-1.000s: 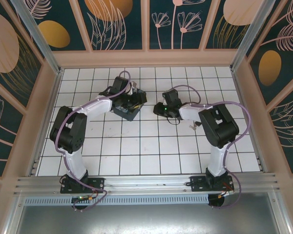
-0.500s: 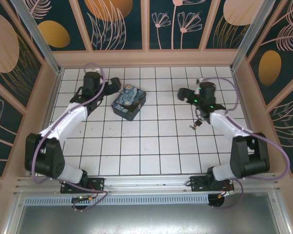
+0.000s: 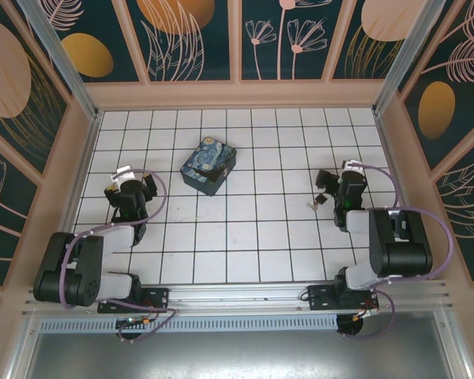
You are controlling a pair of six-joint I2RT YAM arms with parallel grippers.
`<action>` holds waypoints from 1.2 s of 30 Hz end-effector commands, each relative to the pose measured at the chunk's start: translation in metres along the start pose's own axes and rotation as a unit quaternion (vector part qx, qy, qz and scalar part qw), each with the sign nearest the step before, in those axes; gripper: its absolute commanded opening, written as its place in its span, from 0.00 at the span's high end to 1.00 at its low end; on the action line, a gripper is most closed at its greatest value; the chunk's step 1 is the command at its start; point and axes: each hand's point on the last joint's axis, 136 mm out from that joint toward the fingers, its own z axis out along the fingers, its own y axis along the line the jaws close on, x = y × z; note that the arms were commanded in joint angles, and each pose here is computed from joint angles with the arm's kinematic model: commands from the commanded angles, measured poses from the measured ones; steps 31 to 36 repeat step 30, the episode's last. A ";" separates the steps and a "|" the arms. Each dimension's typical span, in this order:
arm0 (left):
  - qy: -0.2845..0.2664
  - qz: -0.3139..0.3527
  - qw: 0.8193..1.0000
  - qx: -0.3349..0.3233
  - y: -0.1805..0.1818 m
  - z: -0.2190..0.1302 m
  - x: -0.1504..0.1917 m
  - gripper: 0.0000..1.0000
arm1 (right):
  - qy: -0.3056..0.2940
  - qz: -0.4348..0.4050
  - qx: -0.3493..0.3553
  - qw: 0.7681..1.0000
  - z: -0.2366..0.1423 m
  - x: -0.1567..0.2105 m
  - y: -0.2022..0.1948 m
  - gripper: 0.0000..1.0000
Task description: Unlock a padlock with a key
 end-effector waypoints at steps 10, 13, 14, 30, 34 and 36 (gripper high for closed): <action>-0.135 -0.016 0.989 0.057 -0.007 -0.001 -0.039 0.01 | -0.175 -0.013 -0.073 0.982 -0.046 -0.033 0.006 0.01; -0.134 -0.016 0.989 0.058 -0.006 0.000 -0.038 0.01 | -0.150 -0.018 -0.074 0.986 -0.031 -0.032 0.010 0.01; -0.135 -0.015 0.989 0.054 -0.003 -0.002 -0.037 0.01 | -0.154 -0.019 -0.076 0.985 -0.032 -0.033 0.011 0.01; -0.127 0.009 0.986 0.110 -0.022 -0.002 -0.035 0.01 | -0.154 -0.018 -0.066 0.986 -0.032 -0.032 0.009 0.01; -0.127 0.009 0.986 0.110 -0.022 -0.002 -0.035 0.01 | -0.154 -0.018 -0.066 0.986 -0.032 -0.032 0.009 0.01; -0.127 0.009 0.986 0.110 -0.022 -0.002 -0.035 0.01 | -0.154 -0.018 -0.066 0.986 -0.032 -0.032 0.009 0.01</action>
